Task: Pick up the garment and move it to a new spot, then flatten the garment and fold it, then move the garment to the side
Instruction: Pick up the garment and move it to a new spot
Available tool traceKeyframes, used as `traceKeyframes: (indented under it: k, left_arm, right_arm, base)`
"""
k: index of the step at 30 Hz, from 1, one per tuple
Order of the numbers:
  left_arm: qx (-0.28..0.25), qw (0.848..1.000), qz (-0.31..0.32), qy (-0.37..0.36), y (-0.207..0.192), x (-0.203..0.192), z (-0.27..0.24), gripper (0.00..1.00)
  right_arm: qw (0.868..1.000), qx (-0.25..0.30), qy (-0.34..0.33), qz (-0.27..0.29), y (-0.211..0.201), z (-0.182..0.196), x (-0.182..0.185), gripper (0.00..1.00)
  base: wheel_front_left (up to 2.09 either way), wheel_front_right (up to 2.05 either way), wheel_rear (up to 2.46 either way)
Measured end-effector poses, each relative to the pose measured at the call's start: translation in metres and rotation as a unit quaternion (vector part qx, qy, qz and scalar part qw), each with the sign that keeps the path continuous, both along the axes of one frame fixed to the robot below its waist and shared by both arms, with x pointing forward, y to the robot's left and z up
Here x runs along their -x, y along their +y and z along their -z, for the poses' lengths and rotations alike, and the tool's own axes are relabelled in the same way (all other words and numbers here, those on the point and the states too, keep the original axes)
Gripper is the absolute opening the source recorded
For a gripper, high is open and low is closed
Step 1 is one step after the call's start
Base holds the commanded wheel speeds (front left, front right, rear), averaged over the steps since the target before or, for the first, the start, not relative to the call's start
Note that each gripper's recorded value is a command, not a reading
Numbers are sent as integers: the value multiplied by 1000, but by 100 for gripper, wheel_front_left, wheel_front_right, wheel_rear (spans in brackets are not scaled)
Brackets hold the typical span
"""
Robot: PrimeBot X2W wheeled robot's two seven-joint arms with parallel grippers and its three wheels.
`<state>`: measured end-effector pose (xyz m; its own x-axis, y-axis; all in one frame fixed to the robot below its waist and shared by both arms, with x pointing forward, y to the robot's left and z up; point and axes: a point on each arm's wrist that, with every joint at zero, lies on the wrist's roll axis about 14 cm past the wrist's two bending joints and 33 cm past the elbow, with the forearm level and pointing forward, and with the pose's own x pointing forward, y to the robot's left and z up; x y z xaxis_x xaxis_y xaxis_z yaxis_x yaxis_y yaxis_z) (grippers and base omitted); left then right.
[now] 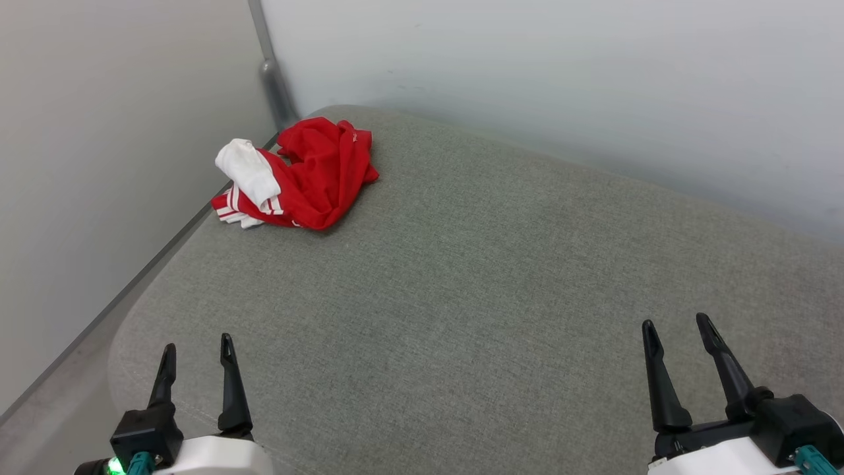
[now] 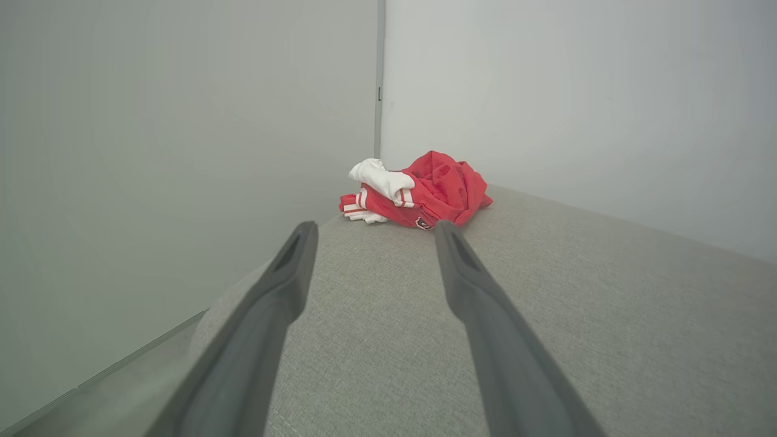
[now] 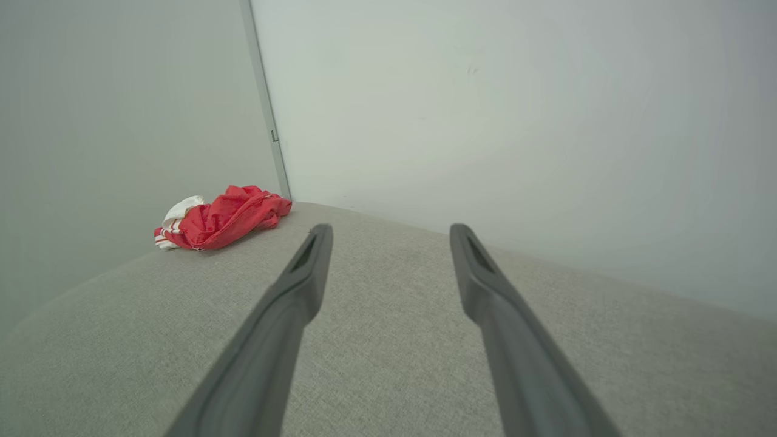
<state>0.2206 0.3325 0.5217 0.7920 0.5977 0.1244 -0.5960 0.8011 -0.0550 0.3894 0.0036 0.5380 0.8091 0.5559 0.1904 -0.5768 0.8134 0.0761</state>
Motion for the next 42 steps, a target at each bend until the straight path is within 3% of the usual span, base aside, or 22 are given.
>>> traceKeyframes:
  k: [4,10,18,29,34,37,42]
  left_arm:
    - [-1,1000,-7,-9,10,-4,-6,100]
    - [-42,998,0,-53,36,-39,-50,100]
    - [-123,986,29,-109,69,-112,-126,100]
    - [-181,978,73,-68,96,-218,-143,100]
    - [-153,985,82,-15,115,-259,-126,100]
    - [-108,988,100,41,119,-284,-101,100]
    - [-42,976,137,163,114,-313,-49,100]
  right_arm:
    - [1000,6,3,1,0,5,-1,100]
    - [1000,19,3,9,-4,13,-12,100]
    - [998,48,-2,43,-20,33,-47,100]
    - [992,87,18,93,-54,79,-83,100]
    - [987,112,19,116,-78,94,-93,100]
    - [984,121,20,128,-89,100,-98,100]
    - [982,128,25,139,-99,112,-104,100]
  base:
    - [0,0,0]
    - [0,0,0]
    - [0,0,0]
    - [0,0,0]
    - [0,0,0]
    - [0,0,0]
    - [0,0,0]
